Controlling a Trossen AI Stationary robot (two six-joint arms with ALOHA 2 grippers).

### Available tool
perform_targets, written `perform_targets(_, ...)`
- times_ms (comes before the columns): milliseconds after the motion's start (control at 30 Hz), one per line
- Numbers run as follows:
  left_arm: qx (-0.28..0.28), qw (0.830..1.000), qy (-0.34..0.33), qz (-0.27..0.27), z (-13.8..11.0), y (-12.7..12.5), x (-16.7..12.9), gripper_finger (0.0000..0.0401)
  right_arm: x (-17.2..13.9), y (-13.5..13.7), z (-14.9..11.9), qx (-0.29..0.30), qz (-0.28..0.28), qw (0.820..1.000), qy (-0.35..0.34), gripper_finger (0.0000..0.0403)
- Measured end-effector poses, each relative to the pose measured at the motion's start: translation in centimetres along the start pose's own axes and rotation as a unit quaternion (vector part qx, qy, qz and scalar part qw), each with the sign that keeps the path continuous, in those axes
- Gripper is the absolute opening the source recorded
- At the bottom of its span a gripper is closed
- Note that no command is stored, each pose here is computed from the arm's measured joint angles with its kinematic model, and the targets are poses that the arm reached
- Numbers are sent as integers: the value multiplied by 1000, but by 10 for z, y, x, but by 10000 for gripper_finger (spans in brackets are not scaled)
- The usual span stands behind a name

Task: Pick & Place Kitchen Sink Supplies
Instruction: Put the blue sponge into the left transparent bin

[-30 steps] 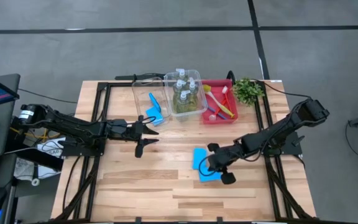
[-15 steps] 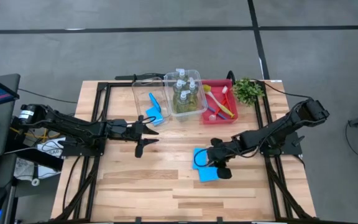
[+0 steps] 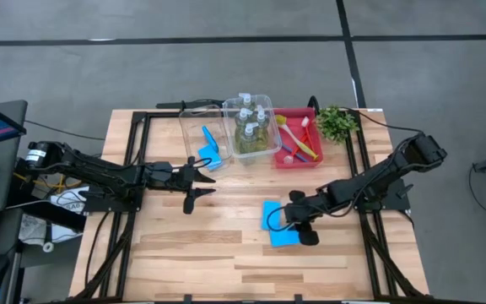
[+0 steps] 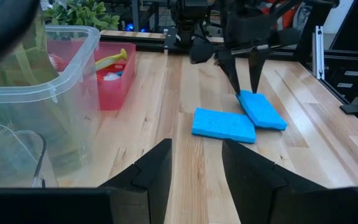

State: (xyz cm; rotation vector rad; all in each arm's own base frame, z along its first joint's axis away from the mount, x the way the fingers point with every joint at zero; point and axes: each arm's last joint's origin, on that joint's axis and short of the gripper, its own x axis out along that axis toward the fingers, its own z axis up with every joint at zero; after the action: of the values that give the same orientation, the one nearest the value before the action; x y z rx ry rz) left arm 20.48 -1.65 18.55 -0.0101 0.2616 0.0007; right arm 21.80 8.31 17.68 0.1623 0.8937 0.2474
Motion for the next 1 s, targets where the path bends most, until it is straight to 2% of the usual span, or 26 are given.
perform_targets(167,0,1000,0,0,0,0,0,143,6,-3,-9,-1,7,1000,-21,120)
perform_targets(267,0,1000,0,0,0,0,0,143,10,-6,-16,18,7,1000,-18,116)
perform_targets(533,0,1000,0,0,0,0,0,143,38,-14,-36,58,-13,998,34,106)
perform_targets(667,0,1000,3,0,-1,0,1,143,55,-18,-43,36,-20,997,58,85)
perform_targets(867,1,1000,10,1,-4,0,3,143,61,-23,-41,13,-4,998,59,11)
perform_targets(1000,1,1000,13,1,-5,0,4,143,50,-19,-30,-14,8,999,34,13)
